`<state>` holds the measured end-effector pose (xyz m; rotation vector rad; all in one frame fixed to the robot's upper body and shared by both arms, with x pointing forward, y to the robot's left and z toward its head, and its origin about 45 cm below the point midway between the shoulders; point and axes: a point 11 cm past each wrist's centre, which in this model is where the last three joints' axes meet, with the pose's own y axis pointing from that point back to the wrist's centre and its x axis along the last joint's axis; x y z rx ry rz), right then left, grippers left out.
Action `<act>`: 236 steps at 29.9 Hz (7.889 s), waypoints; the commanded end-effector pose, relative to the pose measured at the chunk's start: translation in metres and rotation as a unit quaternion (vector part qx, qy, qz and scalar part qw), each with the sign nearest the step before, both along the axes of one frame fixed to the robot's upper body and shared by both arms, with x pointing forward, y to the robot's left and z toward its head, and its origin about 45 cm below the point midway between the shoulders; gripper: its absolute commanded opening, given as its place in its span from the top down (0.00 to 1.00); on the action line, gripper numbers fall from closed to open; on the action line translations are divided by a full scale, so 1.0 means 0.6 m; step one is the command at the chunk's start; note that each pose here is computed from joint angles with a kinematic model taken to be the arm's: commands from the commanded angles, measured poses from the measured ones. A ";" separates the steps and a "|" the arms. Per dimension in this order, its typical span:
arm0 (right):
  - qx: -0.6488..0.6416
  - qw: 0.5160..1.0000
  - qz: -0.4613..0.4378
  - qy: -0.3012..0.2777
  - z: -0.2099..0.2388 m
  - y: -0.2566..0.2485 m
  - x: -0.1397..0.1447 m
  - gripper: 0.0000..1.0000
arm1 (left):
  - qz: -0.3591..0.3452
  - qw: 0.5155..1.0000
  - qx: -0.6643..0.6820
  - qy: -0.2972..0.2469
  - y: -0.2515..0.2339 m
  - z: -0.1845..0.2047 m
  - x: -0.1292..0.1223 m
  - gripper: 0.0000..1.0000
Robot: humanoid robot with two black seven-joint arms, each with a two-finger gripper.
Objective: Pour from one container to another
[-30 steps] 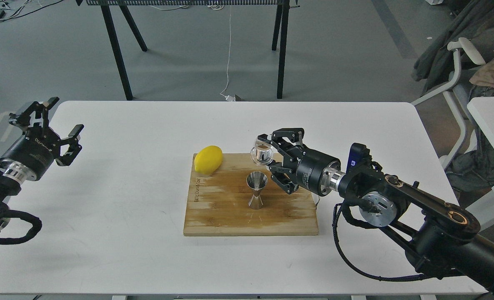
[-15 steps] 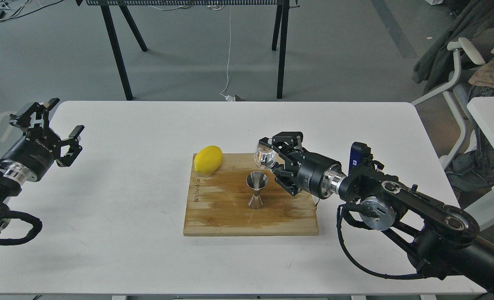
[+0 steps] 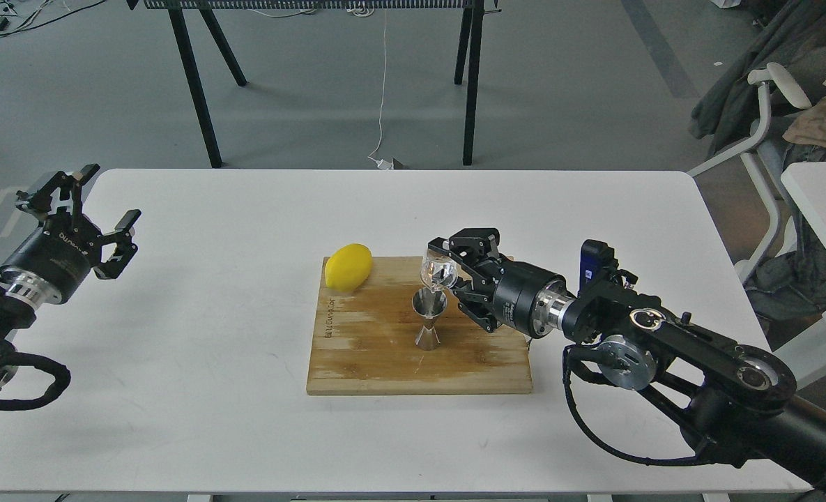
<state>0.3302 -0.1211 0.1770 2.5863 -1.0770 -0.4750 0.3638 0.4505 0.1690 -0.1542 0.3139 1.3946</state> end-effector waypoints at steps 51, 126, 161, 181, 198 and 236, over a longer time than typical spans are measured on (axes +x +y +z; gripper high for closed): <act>-0.076 0.993 0.061 -0.071 0.001 0.025 -0.004 0.64 | 0.005 1.000 0.000 0.004 0.002 -0.006 -0.002 0.14; -0.186 0.962 0.121 -0.160 0.004 0.011 0.005 0.64 | 0.006 1.000 -0.001 0.007 0.004 -0.011 -0.006 0.14; -0.203 0.950 0.151 -0.184 0.008 0.024 0.002 0.63 | 0.007 1.000 -0.001 0.009 0.005 -0.013 -0.009 0.14; -0.166 0.965 0.127 -0.157 0.023 0.023 0.009 0.63 | 0.007 1.000 -0.001 0.010 0.005 -0.014 -0.010 0.14; 0.367 0.888 -0.233 0.149 0.076 -0.124 0.058 0.66 | 0.007 1.000 -0.003 0.014 0.003 -0.021 -0.014 0.14; 0.449 0.634 -0.548 0.310 -0.181 -0.389 -0.070 0.62 | 0.009 1.000 -0.008 0.021 0.002 -0.032 -0.022 0.14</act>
